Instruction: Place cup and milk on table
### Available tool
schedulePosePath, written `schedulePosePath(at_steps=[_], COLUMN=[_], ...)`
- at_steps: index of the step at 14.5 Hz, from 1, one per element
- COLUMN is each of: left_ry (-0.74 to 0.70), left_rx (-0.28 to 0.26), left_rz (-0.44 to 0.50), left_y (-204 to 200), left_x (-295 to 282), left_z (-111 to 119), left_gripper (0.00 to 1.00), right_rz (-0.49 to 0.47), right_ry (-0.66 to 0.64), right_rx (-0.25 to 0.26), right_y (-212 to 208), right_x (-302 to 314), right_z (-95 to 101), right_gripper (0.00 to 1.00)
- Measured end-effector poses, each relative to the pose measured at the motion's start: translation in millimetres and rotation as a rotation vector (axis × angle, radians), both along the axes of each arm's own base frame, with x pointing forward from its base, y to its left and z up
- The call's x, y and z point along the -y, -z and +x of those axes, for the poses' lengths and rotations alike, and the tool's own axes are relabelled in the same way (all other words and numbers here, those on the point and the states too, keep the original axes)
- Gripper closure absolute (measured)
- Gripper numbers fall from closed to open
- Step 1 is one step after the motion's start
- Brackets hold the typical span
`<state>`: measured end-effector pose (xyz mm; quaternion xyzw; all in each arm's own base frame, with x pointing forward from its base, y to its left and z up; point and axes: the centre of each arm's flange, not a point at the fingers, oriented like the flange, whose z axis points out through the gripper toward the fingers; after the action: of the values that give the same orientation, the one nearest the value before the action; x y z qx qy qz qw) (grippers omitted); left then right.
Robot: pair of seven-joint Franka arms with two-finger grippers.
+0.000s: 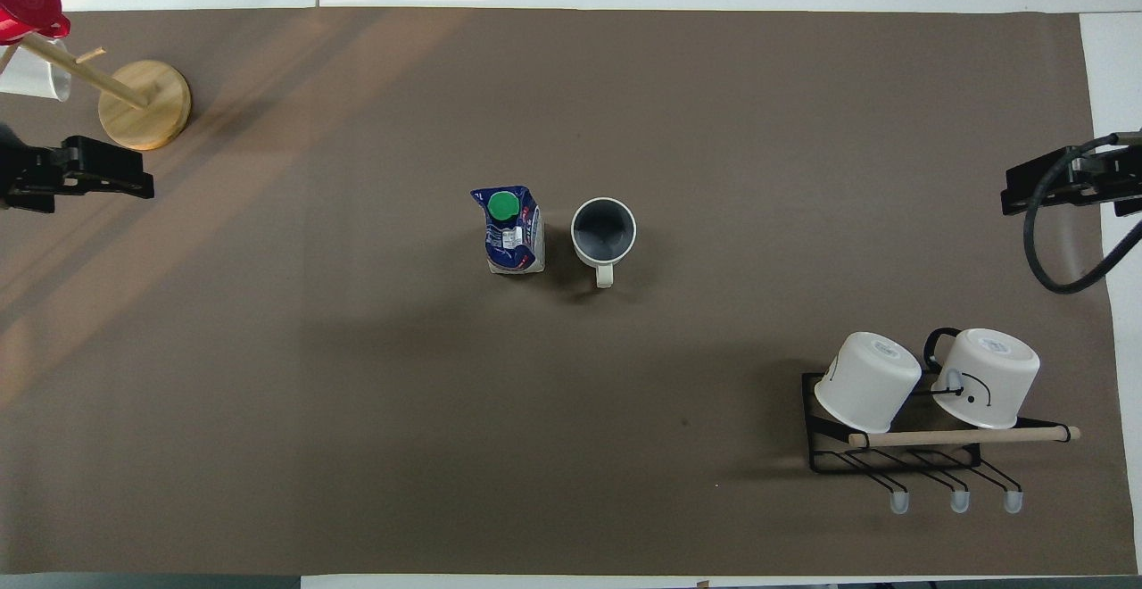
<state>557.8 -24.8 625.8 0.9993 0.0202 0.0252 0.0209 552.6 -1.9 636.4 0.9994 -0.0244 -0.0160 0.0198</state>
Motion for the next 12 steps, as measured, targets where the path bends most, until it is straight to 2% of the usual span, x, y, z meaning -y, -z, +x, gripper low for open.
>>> schedulePosePath(at_steps=[3, 7, 12], left_ry=[-0.006, 0.000, 0.004], left_rx=[-0.013, -0.041, -0.073], left_rz=[0.001, 0.002, 0.002], left_y=[-19, -21, -17], left_x=[-16, -14, -13], left_z=[-6, -8, -10], left_gripper=[0.00, 0.00, 0.00], right_rz=[0.000, 0.004, 0.007], right_ry=[0.000, 0.005, 0.008], right_rx=[-0.001, -0.025, -0.025], right_y=[0, 3, 3], right_x=[0, 2, 2], right_z=[0.0, -2.5, -2.5], right_gripper=[0.00, 0.00, 0.00])
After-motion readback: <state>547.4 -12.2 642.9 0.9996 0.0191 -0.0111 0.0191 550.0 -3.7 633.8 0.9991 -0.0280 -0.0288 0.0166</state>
